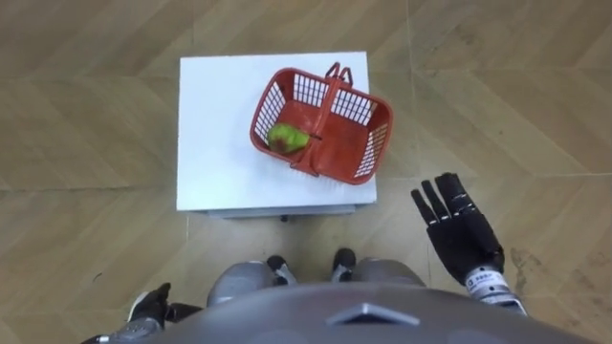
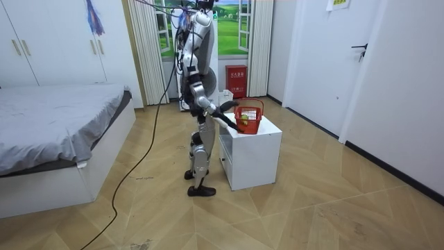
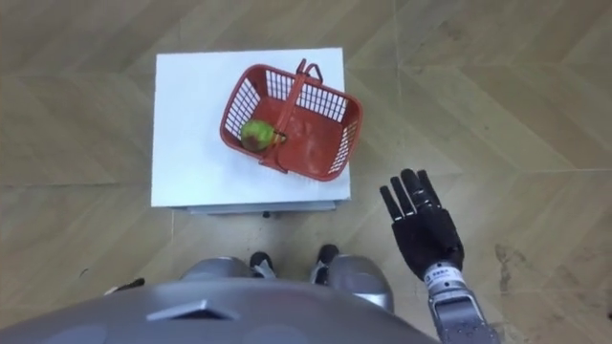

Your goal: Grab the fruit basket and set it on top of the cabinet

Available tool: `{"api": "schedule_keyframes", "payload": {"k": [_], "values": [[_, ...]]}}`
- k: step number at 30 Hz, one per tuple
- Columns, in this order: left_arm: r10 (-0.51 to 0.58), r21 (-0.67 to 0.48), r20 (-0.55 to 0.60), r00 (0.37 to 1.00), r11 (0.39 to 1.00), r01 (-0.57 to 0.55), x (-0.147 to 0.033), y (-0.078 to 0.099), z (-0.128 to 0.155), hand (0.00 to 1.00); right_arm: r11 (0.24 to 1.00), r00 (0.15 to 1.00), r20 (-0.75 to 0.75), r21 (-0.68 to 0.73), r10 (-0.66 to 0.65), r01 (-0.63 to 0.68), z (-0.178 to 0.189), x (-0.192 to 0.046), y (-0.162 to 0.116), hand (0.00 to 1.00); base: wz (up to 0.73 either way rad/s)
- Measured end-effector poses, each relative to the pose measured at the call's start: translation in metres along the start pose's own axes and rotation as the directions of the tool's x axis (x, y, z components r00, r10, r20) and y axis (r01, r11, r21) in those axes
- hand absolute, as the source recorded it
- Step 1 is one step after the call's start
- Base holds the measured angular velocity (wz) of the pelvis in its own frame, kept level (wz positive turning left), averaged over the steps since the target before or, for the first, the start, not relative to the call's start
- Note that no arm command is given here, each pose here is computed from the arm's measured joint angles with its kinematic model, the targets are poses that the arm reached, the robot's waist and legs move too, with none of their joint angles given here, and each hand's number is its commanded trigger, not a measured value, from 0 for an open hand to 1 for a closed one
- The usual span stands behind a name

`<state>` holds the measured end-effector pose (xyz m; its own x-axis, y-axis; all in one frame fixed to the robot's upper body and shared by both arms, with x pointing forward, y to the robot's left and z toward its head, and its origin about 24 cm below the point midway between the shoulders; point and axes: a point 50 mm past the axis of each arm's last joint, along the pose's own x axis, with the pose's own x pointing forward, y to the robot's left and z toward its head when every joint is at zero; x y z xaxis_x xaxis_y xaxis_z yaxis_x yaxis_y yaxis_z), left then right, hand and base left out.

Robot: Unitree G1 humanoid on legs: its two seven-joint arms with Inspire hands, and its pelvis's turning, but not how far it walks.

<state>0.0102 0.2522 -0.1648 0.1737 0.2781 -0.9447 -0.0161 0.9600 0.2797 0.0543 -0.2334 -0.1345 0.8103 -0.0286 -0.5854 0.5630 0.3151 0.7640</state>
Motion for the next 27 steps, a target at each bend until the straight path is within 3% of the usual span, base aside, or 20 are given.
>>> {"api": "schedule_keyframes", "payload": {"k": [6,11,15,19,22,27], "values": [[0.042,-0.036,0.014,0.999,0.998,-0.042,0.0,0.004,0.004,0.0,0.98,0.979,-0.072,-0.084,-0.189,0.183,-0.005,-0.02,-0.032,0.0,0.04],[0.082,-0.077,0.018,0.997,0.994,-0.08,0.0,0.004,0.006,0.0,0.884,0.882,-0.162,-0.241,-0.443,0.4,-0.013,-0.035,-0.057,0.0,0.01],[0.097,-0.093,0.035,0.995,0.991,-0.094,0.001,0.003,0.014,0.0,0.773,0.794,-0.222,-0.476,-0.566,0.418,-0.02,-0.035,-0.062,0.0,0.09],[0.092,-0.083,0.018,0.996,0.992,-0.09,0.001,0.001,0.013,0.0,0.646,0.749,-0.182,-0.655,-0.637,0.391,-0.011,-0.021,-0.056,0.0,0.0],[0.093,-0.026,0.008,0.996,0.995,-0.092,0.002,0.0,0.017,0.0,0.589,0.728,-0.162,-0.712,-0.667,0.381,-0.01,-0.016,-0.054,0.0,0.23],[0.098,0.064,-0.042,0.994,0.993,-0.095,0.002,0.001,0.01,0.0,0.559,0.705,-0.151,-0.731,-0.693,0.392,-0.009,-0.015,-0.054,0.0,0.14]]}}
